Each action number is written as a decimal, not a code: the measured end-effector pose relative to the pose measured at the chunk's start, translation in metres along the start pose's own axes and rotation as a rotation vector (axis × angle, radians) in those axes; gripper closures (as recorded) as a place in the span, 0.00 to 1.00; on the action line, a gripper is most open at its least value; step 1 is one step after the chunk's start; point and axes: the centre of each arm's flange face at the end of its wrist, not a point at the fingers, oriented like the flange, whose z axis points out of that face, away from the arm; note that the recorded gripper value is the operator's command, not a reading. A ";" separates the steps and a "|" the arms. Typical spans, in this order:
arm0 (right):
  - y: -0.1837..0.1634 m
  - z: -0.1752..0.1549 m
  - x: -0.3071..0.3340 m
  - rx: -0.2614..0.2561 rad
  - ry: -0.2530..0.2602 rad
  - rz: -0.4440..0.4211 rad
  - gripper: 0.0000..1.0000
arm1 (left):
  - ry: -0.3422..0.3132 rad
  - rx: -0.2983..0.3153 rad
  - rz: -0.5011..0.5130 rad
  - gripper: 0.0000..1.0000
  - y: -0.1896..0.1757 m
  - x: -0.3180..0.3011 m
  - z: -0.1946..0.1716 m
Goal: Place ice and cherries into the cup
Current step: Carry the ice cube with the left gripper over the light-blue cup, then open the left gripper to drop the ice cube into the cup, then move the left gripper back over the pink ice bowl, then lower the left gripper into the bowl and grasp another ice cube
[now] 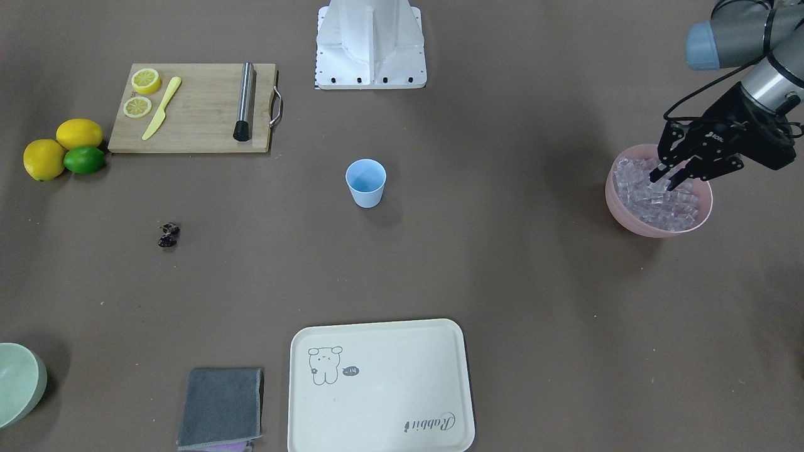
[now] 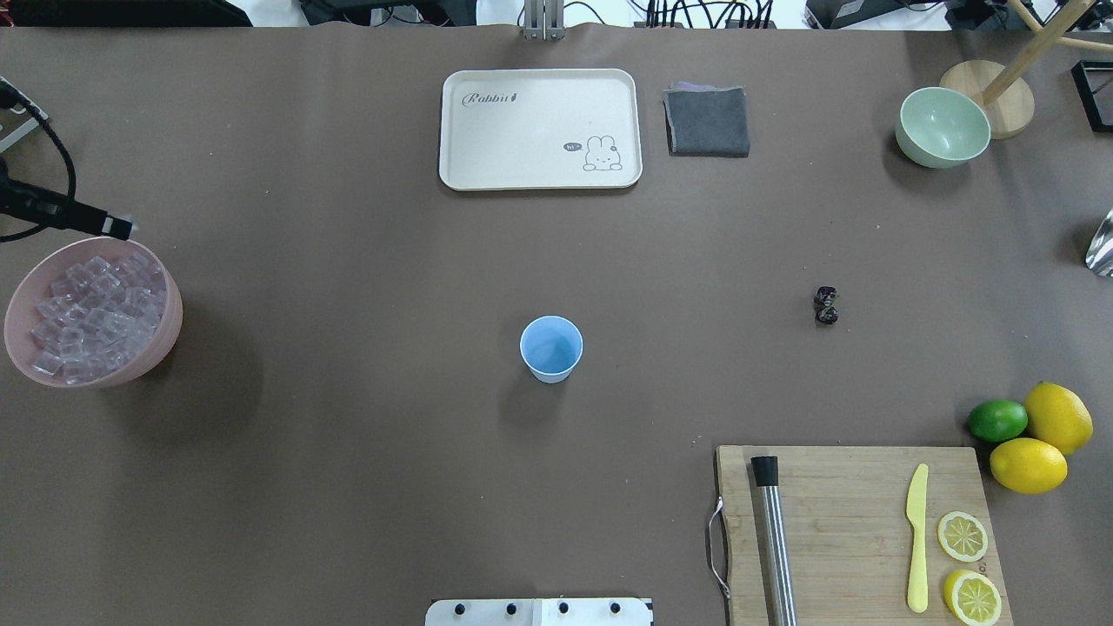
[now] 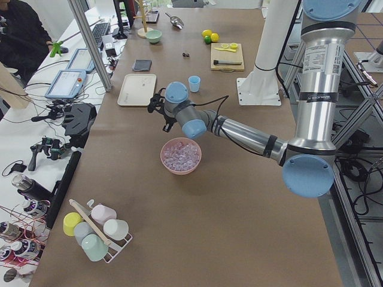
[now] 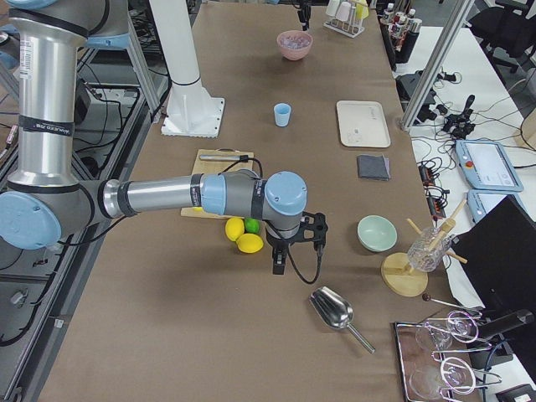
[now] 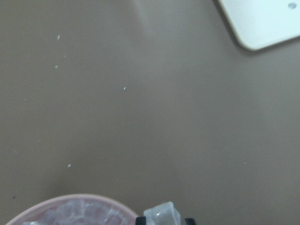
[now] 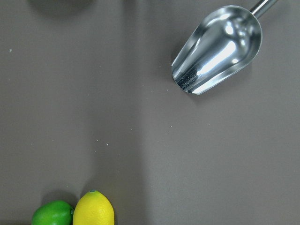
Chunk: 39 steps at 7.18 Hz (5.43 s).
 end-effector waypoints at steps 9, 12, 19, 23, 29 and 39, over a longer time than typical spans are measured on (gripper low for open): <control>-0.005 -0.002 -0.006 0.006 -0.015 -0.010 0.00 | 0.132 0.068 -0.193 1.00 0.026 0.368 0.184; -0.005 -0.002 -0.006 0.006 -0.015 -0.011 0.00 | 0.113 0.074 -0.186 1.00 0.058 0.393 0.209; -0.004 -0.002 -0.006 0.005 -0.017 -0.010 0.00 | 0.069 0.106 -0.202 0.03 0.039 0.374 0.203; -0.004 -0.002 -0.006 0.005 -0.016 -0.010 0.00 | -0.124 0.005 -0.081 0.03 0.031 0.192 0.103; -0.004 -0.001 -0.006 0.004 -0.019 -0.012 0.00 | -0.236 -0.069 0.057 0.03 0.114 -0.044 0.018; -0.008 -0.007 -0.014 0.018 -0.018 -0.034 0.00 | -0.320 0.188 -0.827 0.03 0.111 -0.058 0.007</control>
